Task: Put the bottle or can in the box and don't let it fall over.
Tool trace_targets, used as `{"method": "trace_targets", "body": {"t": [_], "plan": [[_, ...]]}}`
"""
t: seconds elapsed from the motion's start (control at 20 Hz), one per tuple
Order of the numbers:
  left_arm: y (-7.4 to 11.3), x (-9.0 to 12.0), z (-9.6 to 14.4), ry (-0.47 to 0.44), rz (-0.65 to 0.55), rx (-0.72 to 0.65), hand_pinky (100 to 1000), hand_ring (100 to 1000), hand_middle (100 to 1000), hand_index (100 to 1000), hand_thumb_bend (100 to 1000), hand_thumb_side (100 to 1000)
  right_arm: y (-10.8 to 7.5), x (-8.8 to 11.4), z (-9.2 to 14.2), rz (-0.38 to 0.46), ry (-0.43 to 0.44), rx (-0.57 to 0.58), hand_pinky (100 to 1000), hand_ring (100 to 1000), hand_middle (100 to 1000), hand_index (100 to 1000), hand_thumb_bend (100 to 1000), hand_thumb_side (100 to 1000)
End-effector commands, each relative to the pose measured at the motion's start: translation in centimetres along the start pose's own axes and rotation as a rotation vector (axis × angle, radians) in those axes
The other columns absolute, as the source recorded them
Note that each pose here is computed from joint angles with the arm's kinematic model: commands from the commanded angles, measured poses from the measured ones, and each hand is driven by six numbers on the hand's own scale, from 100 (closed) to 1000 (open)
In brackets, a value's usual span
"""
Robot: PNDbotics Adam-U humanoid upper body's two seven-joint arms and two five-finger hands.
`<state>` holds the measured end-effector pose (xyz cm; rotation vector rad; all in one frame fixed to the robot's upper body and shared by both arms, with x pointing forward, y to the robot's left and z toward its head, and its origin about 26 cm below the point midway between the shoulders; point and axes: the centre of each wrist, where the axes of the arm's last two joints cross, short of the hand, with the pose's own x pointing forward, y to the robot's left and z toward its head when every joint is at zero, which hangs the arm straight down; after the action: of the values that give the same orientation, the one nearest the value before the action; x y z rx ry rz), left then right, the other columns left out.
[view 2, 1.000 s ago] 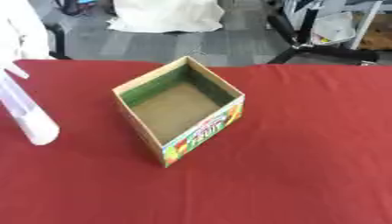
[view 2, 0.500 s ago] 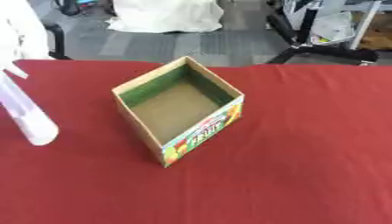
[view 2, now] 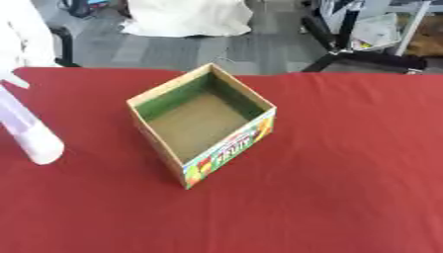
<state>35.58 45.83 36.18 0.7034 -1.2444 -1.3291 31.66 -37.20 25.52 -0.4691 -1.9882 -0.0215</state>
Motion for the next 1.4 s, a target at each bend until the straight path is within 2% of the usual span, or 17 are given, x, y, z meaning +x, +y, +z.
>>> {"method": "trace_targets", "body": {"t": [0.05,0.45,0.9,1.4], "plan": [[1.44,0.45,1.16,0.006,-0.022,0.043,681,407,458,497,285,100,-0.53,1.02,-0.47,0.016,-0.03,-0.005,799,714,684,802,473,420],[1.4,0.4,1.12,0.028,-0.031,0.053,620,390,452,473,303,100,-0.54,1.01,-0.48,0.016,-0.029,-0.006,800,713,683,803,472,424],[1.73,0.76,1.15,0.026,-0.057,0.095,519,311,385,417,326,100,-0.58,1.09,-0.53,0.019,-0.031,-0.005,800,713,682,803,477,424],[1.99,1.18,1.0,0.018,-0.072,0.128,448,277,355,381,323,100,-0.62,1.14,-0.6,0.02,-0.032,-0.007,800,713,680,803,484,424]]}}
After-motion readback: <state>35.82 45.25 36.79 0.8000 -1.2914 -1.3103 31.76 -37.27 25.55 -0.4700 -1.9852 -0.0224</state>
